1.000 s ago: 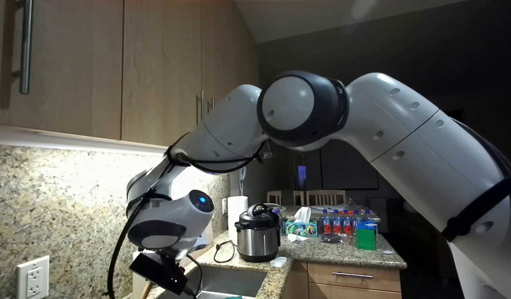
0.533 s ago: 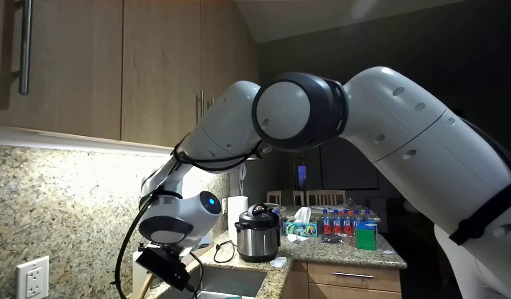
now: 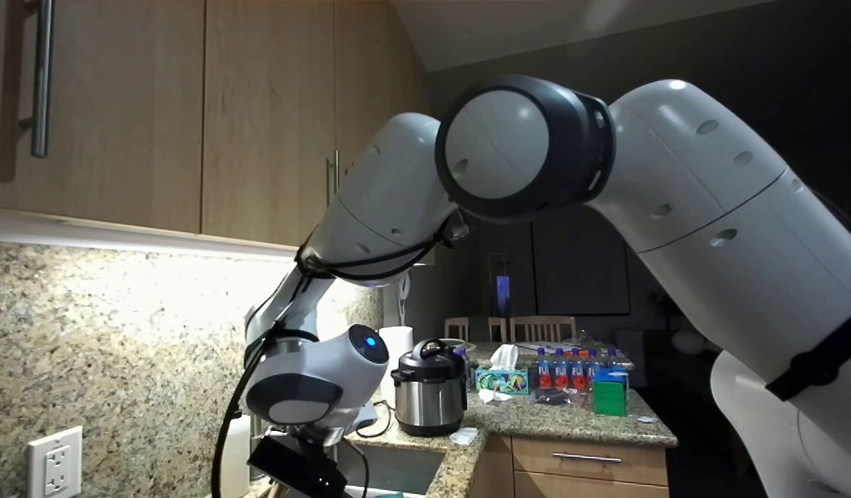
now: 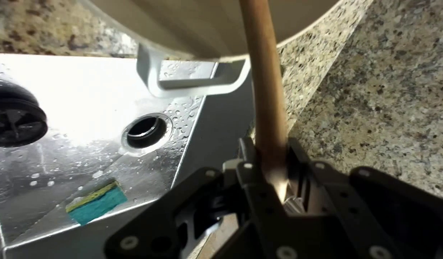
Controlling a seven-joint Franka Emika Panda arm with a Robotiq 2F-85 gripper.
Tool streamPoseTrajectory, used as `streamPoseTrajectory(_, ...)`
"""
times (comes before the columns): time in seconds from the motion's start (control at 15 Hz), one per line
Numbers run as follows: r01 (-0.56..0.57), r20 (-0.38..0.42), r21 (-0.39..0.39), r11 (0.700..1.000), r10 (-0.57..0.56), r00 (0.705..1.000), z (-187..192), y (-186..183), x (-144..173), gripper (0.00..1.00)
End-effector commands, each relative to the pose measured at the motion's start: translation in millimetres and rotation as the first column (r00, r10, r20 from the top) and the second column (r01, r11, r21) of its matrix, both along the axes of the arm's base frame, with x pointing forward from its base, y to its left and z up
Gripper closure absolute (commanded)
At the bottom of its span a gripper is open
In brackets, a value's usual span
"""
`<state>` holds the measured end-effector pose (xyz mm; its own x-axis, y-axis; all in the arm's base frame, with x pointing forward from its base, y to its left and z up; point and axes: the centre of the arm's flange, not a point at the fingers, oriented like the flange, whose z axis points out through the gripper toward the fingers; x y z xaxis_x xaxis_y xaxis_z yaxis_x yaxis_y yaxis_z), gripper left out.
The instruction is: Use the cooking stick to stir the contents in the white pot
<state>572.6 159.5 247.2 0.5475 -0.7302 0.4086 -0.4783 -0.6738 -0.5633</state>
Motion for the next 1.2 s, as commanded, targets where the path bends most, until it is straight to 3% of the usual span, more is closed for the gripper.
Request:
streamPoseTrajectory(0.0, 0.036, 0.003, -0.016, 0.999, -0.036, 0.999, 11.9, -25.1, -44.8, 0.94)
streamPoseTrajectory(0.4, -0.017, -0.035, -0.030, 0.999, 0.016, 0.999, 7.1, -24.2, -43.7, 0.94)
streamPoseTrajectory(0.73, 0.080, -0.055, -0.086, 0.993, -0.085, 0.995, 19.6, -27.9, -29.6, 0.94)
streamPoseTrajectory(1.13, 0.080, -0.061, -0.181, 0.980, -0.092, 0.994, 38.4, -20.4, -4.4, 0.94)
